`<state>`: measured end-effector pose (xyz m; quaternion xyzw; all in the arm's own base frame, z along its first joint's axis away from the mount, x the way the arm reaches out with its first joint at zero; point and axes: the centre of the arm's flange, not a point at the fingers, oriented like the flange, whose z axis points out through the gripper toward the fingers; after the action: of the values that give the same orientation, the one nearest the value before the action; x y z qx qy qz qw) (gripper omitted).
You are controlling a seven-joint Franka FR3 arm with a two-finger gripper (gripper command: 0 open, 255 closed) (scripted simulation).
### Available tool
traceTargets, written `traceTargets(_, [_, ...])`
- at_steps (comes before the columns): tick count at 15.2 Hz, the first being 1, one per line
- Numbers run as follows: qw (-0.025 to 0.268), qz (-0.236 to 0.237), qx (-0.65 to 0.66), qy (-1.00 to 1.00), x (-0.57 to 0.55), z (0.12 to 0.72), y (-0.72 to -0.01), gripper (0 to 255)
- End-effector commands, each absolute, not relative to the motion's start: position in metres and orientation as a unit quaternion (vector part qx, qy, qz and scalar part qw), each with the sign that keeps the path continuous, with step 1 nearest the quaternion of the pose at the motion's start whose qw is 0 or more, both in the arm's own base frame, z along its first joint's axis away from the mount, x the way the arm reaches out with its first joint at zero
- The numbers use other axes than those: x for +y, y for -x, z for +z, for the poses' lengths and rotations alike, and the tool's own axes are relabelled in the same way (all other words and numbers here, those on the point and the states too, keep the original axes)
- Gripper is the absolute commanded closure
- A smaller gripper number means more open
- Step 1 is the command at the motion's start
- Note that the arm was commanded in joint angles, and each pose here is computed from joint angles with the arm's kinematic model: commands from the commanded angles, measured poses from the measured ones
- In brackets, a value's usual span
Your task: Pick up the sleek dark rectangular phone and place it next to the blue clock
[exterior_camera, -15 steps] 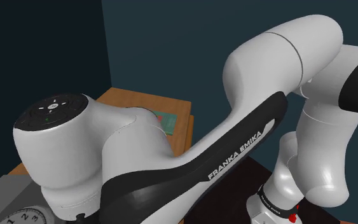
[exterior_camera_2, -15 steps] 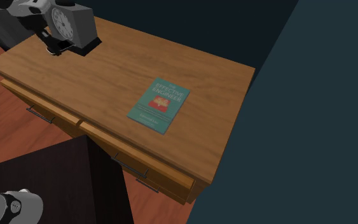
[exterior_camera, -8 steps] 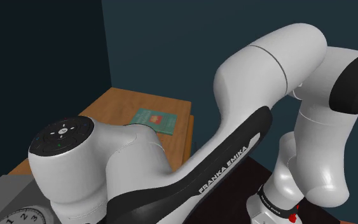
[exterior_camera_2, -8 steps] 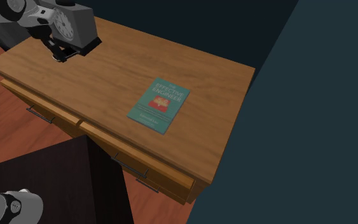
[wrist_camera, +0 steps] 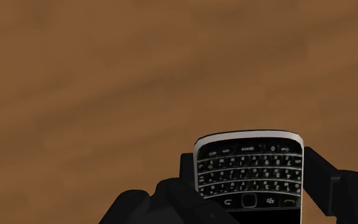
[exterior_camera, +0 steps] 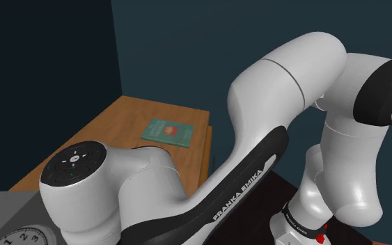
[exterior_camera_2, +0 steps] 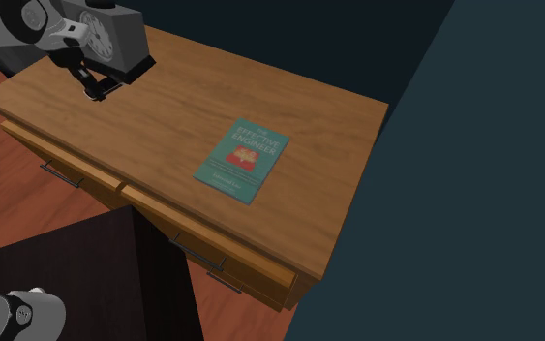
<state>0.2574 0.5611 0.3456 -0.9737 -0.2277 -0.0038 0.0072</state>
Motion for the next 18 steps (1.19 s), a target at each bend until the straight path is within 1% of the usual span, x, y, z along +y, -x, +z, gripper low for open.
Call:
traceTargets(1, [0.007, -0.004, -0.227, 0.974, 0.561, 0.345, -0.258, 255])
traceTargets(4, [0.007, -0.004, -0.227, 0.974, 0.561, 0.345, -0.258, 255])
traceTargets(5, [0.007, -0.004, -0.227, 0.974, 0.561, 0.345, -0.258, 0])
traceTargets(10, [0.007, -0.004, -0.227, 0.974, 0.561, 0.345, -0.258, 0])
traceTargets(14, [0.007, -0.004, -0.227, 0.974, 0.560, 0.395, -0.258, 0])
traceTargets(18, [0.007, -0.004, -0.227, 0.974, 0.560, 0.395, -0.258, 0])
